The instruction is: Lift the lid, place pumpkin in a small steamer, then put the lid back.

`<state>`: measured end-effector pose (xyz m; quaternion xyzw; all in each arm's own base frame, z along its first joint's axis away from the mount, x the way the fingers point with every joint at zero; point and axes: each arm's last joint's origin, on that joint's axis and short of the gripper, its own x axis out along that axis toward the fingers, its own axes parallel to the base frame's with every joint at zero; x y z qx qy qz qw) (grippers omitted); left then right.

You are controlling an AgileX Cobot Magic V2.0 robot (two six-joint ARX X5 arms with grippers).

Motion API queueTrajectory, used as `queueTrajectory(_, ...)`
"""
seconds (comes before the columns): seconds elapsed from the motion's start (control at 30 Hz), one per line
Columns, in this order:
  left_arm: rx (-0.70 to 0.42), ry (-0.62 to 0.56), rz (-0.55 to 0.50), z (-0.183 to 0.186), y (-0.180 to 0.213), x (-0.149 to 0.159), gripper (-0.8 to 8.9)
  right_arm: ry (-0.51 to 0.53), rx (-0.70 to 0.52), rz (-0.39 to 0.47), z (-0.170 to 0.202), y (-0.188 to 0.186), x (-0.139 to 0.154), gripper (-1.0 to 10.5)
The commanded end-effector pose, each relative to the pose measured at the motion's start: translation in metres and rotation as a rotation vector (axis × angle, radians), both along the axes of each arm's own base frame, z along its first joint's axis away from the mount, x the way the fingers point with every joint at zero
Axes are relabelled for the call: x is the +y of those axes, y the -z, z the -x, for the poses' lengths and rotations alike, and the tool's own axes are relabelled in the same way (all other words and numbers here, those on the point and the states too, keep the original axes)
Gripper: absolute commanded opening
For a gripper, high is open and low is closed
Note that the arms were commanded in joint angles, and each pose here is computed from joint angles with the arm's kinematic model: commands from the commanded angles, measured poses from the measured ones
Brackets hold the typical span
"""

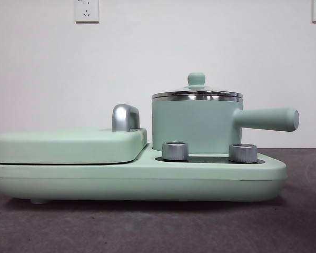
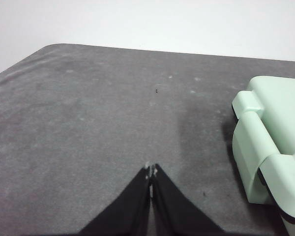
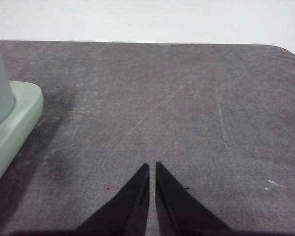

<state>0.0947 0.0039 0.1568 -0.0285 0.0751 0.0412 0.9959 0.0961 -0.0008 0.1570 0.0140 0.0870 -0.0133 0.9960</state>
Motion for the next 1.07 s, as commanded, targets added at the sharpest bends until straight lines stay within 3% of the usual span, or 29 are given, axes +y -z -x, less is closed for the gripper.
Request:
queueTrajectory(0.03, 0.026, -0.001, -0.014, -0.0008, 0.0071, 0.0002, 0.07, 0.008, 0.015, -0.024, -0.0003, 0.0088, -0.0002, 0.2)
queueTrajectory(0.23, 0.025, -0.001, -0.014, -0.0008, 0.007, 0.0002, 0.07, -0.006, -0.004, 0.033, 0.0003, 0.0069, -0.0001, 0.2)
queueTrajectory(1.07, 0.025, -0.001, -0.014, -0.0008, 0.0068, 0.0002, 0.07, -0.002, -0.026, 0.033, 0.0, 0.0046, -0.0002, 0.2)
